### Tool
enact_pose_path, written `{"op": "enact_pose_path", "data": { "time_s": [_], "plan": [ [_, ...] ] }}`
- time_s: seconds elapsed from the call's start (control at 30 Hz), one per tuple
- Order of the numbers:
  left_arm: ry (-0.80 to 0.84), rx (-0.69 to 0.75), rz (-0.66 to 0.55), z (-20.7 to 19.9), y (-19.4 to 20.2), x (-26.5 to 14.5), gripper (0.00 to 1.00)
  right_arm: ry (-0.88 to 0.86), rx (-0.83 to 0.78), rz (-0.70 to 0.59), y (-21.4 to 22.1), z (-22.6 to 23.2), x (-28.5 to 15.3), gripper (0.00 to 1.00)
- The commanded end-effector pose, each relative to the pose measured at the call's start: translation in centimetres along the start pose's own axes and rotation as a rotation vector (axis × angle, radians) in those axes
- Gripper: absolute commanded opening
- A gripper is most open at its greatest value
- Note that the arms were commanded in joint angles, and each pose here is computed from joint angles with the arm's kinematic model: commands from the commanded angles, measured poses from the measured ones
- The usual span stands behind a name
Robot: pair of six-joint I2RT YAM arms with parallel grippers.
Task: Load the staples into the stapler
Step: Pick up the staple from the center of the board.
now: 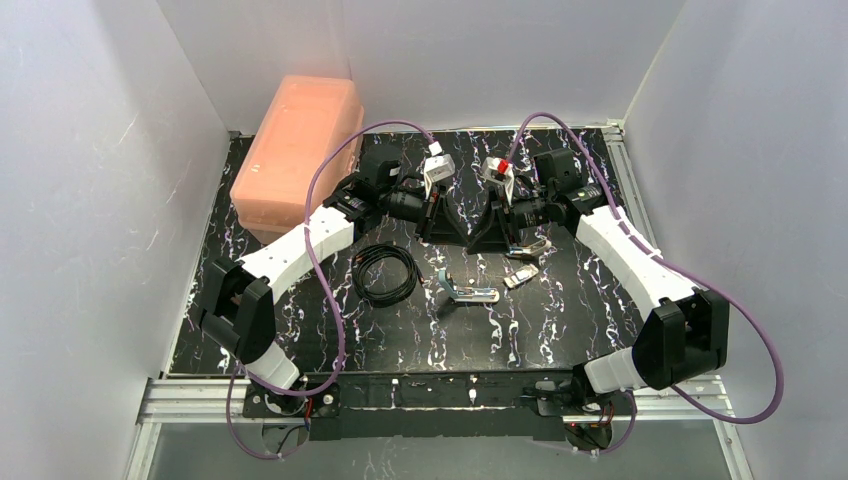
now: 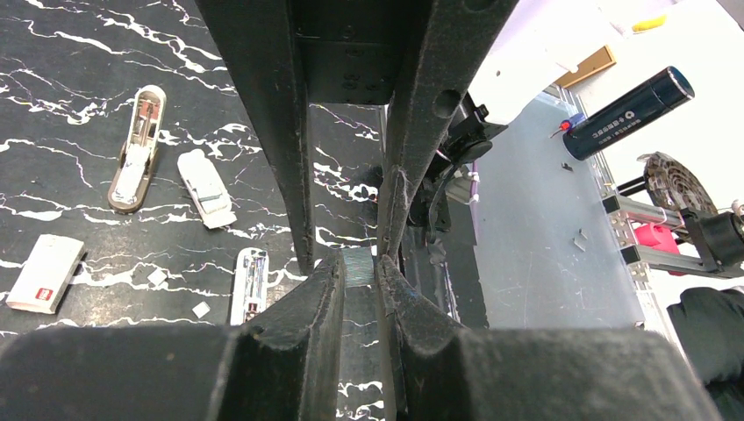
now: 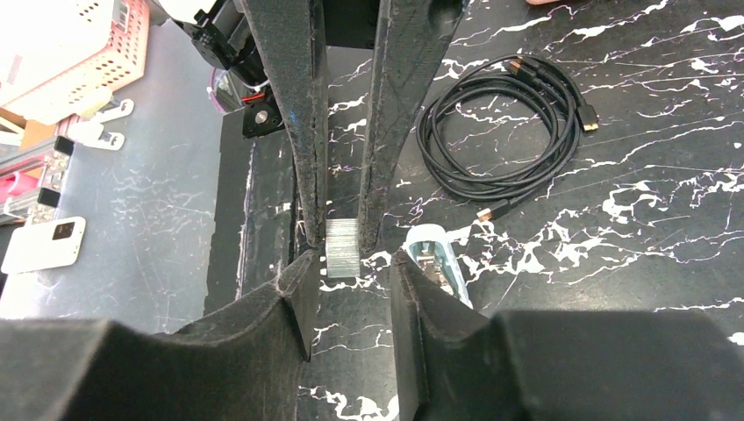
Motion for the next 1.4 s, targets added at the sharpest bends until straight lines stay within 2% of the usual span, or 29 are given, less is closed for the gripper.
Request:
{"op": "enact_pose_path", "data": {
  "time_s": [0.0, 0.5, 1.37],
  "plan": [
    [0.030, 0.047, -0.024, -1.5, -1.2, -0.5, 0.00, -0.036, -0.053, -0.031, -1.8, 1.0, -0.3, 0.41],
    [0.020, 0.052, -0.028, -1.6, -1.1, -0.6, 0.00, -0.028, -0.082, -0.044, -2.4, 1.4, -0.7, 0.39],
    [0.014, 0.047, -0.032, -1.4, -1.3, -0.5, 0.00, -0.044, -0.031, -0.044, -1.0, 0.9, -0.5, 0.37]
  ]
}}
Point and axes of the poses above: each gripper's point midway between its finger pads, its own x axis out along the fingers, its own z axis along the line the jaws close on, y = z × x, the point moved 2 cm from there along -x, back along the fingers, and after that the axes turned 13 degrees about x, right-handed, at the moved point
